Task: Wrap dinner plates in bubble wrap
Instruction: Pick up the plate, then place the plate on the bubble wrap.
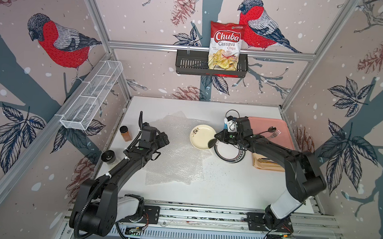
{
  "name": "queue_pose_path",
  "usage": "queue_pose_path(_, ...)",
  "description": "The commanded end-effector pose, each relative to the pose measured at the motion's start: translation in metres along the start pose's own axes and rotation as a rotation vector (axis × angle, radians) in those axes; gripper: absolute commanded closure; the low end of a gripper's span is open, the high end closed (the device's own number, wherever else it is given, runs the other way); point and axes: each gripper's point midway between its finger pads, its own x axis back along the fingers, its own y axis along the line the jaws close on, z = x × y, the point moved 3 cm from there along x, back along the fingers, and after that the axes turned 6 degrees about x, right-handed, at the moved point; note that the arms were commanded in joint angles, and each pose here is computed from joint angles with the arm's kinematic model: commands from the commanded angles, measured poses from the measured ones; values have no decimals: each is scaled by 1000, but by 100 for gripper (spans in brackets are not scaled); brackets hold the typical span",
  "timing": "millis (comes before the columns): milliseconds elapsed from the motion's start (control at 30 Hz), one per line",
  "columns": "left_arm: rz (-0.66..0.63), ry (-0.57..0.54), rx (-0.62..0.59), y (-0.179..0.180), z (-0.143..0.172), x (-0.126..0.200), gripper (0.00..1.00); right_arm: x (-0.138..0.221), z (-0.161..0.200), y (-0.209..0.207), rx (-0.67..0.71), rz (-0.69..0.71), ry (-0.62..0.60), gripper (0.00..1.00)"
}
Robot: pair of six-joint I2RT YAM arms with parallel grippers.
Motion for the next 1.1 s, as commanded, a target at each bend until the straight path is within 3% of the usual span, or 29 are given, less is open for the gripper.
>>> queue_pose_path(0, -159, 64, 100, 37, 13, 10, 11, -33, -9, 27, 10, -30, 12, 99)
queue_pose_path(200, -210, 102, 323, 84, 24, 23, 12, -94, -1, 59, 27, -34, 91, 100)
queue_pose_path(400, -250, 70, 392, 103, 32, 31, 14, -120, 11, 65, 9, -30, 132, 100)
queue_pose_path(833, -398, 107, 483, 128, 53, 34, 20, -135, 40, 49, -22, 32, 205, 98)
queue_pose_path(1067, -473, 108, 517, 141, 59, 27, 32, -129, 41, 50, -28, 5, 191, 86)
